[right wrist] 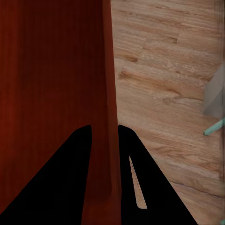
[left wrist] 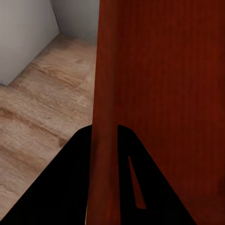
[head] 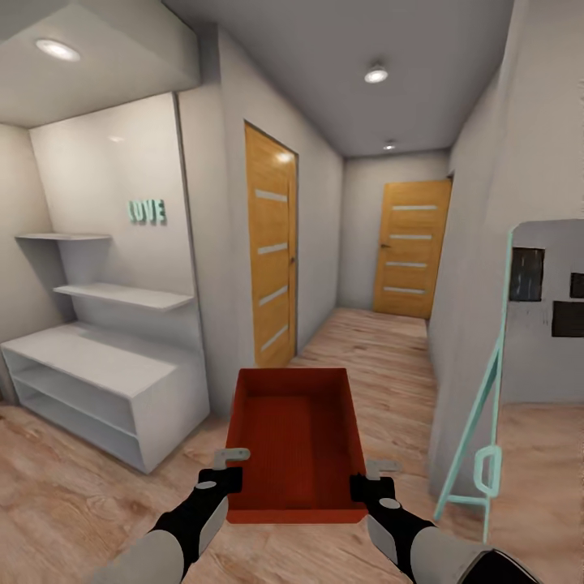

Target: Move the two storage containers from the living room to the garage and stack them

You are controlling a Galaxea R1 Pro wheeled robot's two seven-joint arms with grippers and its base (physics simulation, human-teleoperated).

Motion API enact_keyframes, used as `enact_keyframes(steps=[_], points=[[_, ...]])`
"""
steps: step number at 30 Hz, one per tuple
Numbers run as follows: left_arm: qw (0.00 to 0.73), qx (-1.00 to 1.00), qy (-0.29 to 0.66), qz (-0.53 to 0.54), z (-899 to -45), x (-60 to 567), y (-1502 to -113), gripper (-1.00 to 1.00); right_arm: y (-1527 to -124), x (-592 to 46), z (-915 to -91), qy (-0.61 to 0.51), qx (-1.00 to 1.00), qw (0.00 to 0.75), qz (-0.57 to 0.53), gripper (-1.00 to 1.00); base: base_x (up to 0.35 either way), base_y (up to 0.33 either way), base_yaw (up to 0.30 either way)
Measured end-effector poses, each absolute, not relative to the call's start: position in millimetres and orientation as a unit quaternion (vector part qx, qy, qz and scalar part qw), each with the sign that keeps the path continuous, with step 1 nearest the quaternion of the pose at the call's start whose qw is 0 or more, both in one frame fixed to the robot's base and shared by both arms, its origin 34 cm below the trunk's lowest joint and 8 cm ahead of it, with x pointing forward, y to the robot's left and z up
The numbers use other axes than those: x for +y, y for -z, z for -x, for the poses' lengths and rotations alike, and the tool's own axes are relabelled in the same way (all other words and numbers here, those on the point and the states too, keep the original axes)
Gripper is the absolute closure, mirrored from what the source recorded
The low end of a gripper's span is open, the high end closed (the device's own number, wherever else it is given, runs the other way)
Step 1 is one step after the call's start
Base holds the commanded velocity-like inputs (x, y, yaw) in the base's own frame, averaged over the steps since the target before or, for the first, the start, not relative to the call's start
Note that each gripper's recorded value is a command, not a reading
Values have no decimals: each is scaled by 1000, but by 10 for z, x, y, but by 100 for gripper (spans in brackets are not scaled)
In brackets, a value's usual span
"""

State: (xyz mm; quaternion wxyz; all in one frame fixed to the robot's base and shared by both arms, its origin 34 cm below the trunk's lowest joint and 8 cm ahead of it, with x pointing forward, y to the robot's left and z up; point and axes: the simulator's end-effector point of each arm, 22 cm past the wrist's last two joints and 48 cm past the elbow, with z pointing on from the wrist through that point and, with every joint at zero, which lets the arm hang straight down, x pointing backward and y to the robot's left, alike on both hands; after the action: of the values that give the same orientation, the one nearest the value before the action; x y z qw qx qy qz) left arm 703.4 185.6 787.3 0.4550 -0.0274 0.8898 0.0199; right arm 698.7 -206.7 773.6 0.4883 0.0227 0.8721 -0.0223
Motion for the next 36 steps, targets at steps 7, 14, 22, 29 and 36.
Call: enact_keyframes(steps=[7, 14, 22, 29, 36], points=[[455, 890, -20, 27, -7034, 1856, -7873, 100, -7736, -2067, -6987, 22, 872, 488, -23, 100, 313, 190, -284], [455, 890, -20, 27, -7034, 1856, -7873, 100, -7736, -2067, -6987, 22, 872, 488, -23, 100, 313, 190, -285], [455, 890, -20, 27, -7034, 1856, -7873, 100, -7736, -2067, -6987, 22, 872, 488, -23, 100, 313, 189, -285], [455, 890, -20, 27, -7034, 1856, -7873, 100, -7736, -2067, -6987, 22, 872, 488, -23, 100, 313, 189, -285], [455, 890, -21, 28, -7033, 1853, -7874, 100, -7737, -2072, -6989, 23, 872, 489, -22, 100, 313, 189, -224]])
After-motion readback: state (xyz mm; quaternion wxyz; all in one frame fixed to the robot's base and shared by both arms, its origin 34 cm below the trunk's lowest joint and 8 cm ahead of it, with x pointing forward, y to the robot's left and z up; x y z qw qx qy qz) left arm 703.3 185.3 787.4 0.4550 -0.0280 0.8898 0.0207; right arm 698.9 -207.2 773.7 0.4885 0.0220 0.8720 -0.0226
